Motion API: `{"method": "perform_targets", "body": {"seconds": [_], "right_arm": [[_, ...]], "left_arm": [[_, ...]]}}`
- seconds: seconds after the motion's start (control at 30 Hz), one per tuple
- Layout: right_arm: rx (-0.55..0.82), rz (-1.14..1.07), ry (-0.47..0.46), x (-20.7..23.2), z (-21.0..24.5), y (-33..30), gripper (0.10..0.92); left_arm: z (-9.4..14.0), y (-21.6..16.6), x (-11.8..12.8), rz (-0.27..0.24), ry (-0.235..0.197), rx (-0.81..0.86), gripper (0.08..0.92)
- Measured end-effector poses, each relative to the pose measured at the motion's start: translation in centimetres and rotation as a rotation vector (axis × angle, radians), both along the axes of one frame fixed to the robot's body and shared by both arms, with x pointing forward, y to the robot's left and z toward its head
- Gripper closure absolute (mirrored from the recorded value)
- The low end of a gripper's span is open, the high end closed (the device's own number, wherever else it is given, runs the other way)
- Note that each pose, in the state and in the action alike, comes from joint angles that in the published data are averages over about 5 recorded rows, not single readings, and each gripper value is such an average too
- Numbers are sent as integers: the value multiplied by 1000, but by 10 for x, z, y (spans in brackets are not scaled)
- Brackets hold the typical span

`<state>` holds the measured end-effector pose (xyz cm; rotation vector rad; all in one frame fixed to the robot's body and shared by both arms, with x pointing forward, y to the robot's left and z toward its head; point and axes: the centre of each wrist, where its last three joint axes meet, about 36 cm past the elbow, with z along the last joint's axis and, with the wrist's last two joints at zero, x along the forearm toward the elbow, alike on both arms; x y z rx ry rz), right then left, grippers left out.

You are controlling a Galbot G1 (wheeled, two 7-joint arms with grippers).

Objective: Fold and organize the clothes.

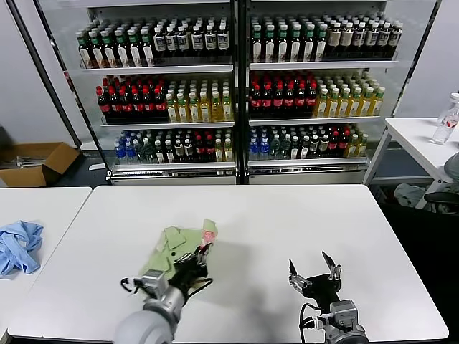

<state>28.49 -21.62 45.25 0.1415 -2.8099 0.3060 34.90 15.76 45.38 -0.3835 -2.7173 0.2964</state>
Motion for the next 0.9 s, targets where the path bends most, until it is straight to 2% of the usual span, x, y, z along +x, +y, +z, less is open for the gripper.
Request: {"method": "perform_targets", "body": {"seconds": [0.1, 0.17, 0.33, 0.43, 0.53, 0.63, 0.77, 0.9], "right_arm": [[-4, 0, -3, 2, 1, -2, 200], [-6, -1, -5, 4, 1, -4, 199], [-11, -1, -8, 10, 2, -8, 200], [-1, -1, -9, 15, 3, -7, 200], [28, 1, -1, 22, 2, -3, 199], [75, 12, 17, 32, 1, 4, 200], [155, 36, 61, 47, -4, 20, 200], [226, 66, 114, 63, -13, 41, 199]], "left_arm": [[2, -14, 12, 32, -5, -46, 847], [4, -22, 18, 44, -9, -75, 788], [8, -40, 22, 44, -26, -131, 649], [9, -44, 20, 37, -51, -140, 554], [9, -41, 17, 30, -104, -110, 459], [5, -27, 16, 41, -176, -34, 363], [-2, 7, 18, 83, -264, 100, 244], [-4, 43, 16, 126, -321, 213, 187]]}}
